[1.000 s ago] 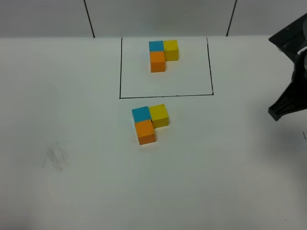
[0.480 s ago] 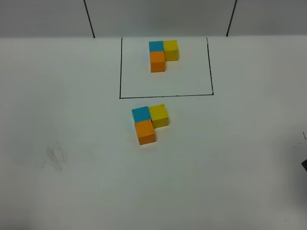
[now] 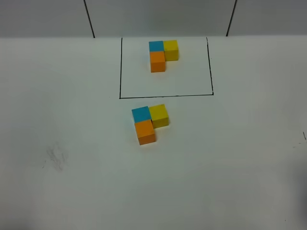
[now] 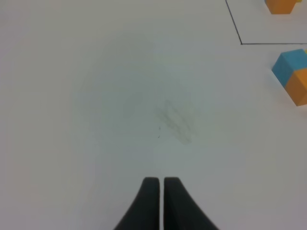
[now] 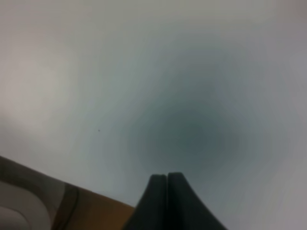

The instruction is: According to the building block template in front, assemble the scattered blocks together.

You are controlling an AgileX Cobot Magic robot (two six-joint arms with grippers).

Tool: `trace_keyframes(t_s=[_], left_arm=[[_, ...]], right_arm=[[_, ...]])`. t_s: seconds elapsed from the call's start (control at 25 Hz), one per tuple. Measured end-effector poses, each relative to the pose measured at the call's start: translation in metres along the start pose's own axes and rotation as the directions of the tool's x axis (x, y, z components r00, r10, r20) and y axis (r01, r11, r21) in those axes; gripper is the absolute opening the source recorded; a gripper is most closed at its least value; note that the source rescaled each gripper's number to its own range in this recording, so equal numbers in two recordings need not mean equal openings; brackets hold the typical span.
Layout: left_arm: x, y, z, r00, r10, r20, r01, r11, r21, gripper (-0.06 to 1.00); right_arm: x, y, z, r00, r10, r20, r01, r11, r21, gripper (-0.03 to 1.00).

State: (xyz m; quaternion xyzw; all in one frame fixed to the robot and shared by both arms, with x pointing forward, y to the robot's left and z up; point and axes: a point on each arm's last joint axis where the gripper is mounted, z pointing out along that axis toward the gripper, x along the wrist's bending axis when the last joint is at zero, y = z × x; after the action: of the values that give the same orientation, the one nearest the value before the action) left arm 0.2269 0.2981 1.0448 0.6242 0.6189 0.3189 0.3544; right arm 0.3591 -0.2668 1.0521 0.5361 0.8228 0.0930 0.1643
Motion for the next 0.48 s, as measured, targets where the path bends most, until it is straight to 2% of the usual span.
trace_keyframes(t_s=[0.16,0.48], left_arm=[[0.0,0.0,0.0,1.0,0.0,0.0,0.0,1.0,0.0,0.0],[0.0,0.0,0.0,1.0,0.0,0.0,0.0,1.0,0.0,0.0]], right_arm=[[0.006,-0.011,0.015,1.0,0.001,-0.019,-0.004,0.99,-0.144,0.0],[0.011,-0.019,0.016,0.998,-0.008,-0.058,-0.004,0.982,-0.189,0.0]])
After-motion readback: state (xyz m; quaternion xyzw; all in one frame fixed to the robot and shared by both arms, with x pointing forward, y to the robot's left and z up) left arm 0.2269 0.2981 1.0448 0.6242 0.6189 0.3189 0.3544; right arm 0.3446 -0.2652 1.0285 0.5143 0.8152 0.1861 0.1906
